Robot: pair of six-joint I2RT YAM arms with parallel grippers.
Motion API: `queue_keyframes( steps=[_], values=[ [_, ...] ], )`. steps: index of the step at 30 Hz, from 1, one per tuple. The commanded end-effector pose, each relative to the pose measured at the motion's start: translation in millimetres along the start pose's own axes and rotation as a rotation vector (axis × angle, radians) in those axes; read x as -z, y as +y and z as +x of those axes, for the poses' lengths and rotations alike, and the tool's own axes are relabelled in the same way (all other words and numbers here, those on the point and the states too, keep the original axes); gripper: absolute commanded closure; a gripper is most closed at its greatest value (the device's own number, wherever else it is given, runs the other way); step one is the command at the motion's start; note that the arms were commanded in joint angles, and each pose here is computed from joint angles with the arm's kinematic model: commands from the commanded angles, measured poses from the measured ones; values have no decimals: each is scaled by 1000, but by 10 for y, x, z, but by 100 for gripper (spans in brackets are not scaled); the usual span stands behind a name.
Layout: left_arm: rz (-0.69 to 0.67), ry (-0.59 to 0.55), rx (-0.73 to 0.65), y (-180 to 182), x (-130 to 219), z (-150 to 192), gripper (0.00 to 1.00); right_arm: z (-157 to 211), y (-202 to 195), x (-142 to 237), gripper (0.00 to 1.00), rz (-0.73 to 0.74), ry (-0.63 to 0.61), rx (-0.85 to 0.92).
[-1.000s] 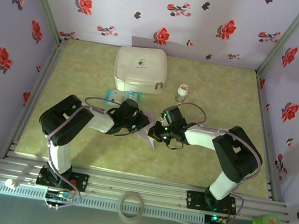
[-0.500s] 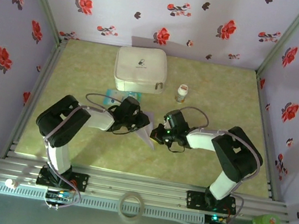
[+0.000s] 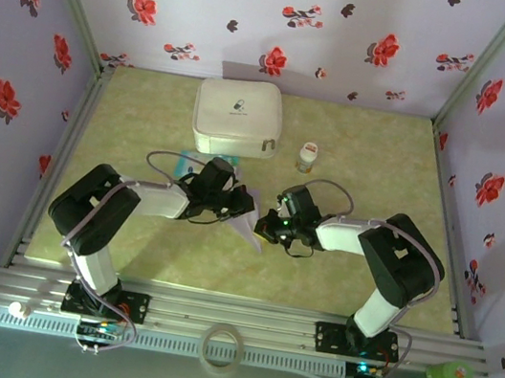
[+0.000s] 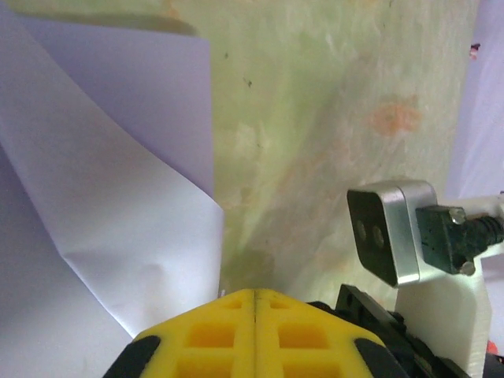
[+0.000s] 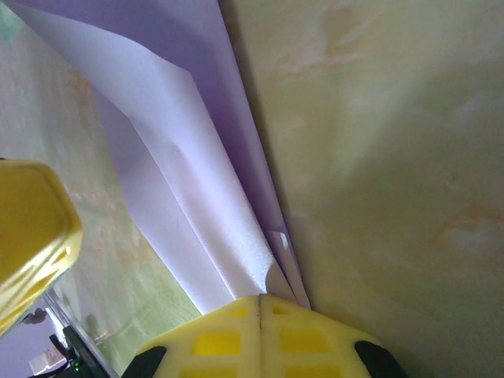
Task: Fold a paper plane with a square sheet of paper (pick it up from the middle)
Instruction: Fourth fold the wing at the center of the table.
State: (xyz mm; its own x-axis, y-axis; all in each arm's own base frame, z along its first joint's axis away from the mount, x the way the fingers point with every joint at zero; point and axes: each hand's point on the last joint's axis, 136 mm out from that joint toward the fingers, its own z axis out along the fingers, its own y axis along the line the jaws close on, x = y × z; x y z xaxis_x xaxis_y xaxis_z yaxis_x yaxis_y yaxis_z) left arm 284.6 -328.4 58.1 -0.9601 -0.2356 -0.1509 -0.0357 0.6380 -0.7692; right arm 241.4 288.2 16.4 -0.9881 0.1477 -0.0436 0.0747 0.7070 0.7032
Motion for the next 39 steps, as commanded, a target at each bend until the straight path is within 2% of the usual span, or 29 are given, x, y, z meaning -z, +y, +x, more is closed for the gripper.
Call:
queue_keyframes(
  steps=[1,7,15,27,39],
  values=[
    [-6,74,-15,102,-77,154,95,123,-329,18,98,111,37,-37],
    [-64,93,-2,297,-204,160,94,137,-359,24,98,117,42,-40],
    [-183,27,8,615,-176,-51,93,221,-507,42,100,188,79,-28],
    [-222,-27,23,727,-64,-453,92,359,-667,69,100,246,139,1],
    [-274,-52,-13,811,-7,-630,91,501,-768,119,100,274,198,32]
  ],
)
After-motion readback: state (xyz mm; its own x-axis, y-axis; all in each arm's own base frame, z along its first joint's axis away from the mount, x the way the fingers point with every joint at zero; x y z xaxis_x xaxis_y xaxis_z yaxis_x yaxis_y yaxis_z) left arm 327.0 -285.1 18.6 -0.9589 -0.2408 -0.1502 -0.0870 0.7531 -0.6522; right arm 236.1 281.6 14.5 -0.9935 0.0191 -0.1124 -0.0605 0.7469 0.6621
